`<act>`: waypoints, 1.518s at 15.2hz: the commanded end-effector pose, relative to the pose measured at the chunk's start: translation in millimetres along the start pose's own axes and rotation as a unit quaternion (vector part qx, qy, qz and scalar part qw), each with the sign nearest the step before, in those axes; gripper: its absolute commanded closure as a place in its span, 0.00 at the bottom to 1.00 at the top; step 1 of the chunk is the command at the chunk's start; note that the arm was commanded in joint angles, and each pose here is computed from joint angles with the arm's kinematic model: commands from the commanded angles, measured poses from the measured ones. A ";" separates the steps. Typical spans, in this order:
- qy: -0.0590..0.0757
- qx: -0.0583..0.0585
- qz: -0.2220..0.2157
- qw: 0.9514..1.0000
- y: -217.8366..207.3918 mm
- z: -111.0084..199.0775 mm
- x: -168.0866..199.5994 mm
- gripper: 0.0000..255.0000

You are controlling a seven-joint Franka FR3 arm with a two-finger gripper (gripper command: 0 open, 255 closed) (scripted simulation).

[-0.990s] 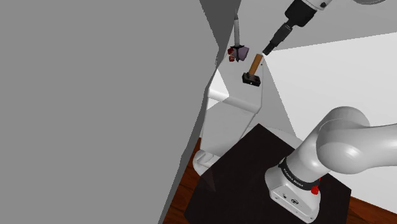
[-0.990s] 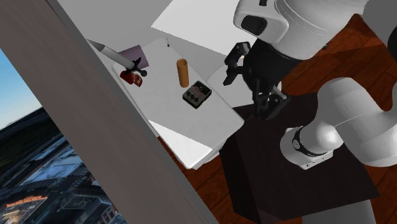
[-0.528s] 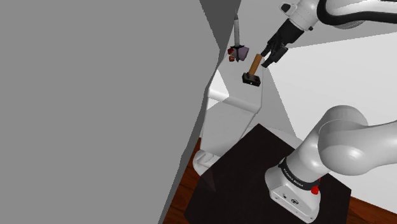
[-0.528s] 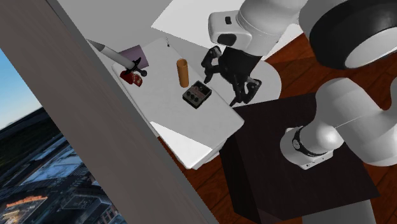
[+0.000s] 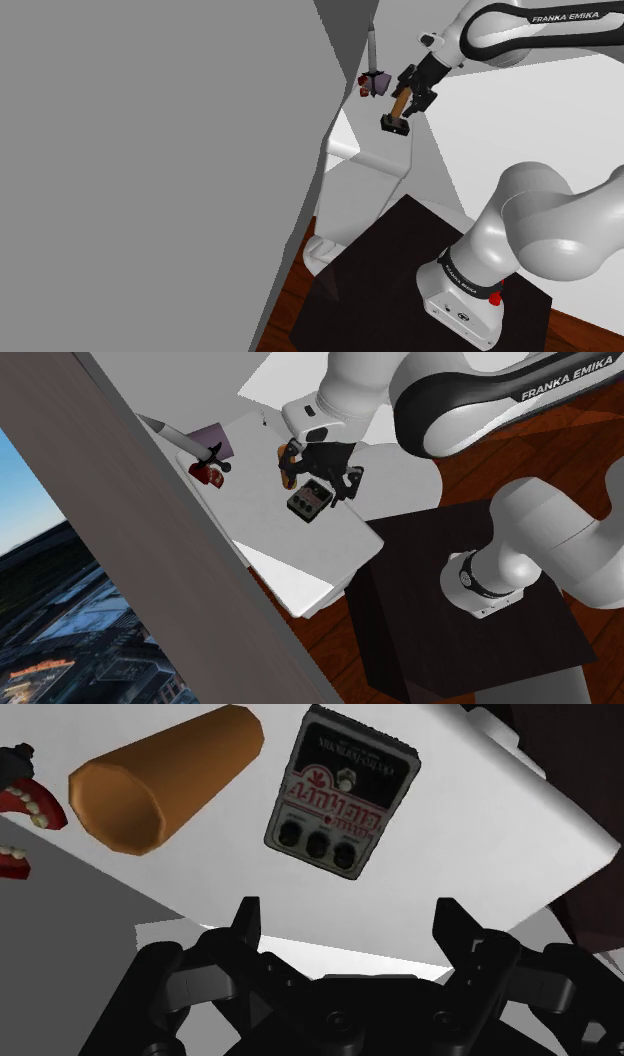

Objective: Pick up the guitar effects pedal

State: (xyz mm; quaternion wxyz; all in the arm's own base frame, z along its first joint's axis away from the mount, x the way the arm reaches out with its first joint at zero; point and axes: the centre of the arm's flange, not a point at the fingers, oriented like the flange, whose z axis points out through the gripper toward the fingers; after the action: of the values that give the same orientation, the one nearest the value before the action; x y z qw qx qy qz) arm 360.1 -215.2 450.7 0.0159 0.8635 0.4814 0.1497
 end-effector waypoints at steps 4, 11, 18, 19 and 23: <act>0.000 0.002 -0.034 0.999 8.5 28.4 -14.4 0.00; 0.000 0.002 -0.034 0.999 4.4 51.2 -19.8 1.00; 0.000 0.002 -0.034 0.999 4.5 51.0 -19.8 1.00; 0.000 0.002 -0.034 0.999 4.6 51.0 -19.9 1.00; 0.000 0.002 -0.034 0.999 7.0 36.3 -16.4 1.00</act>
State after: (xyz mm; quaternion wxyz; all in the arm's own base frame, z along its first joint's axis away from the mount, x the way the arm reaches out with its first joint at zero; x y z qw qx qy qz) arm 368.8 -228.4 408.8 0.0196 0.8465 0.5108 0.1488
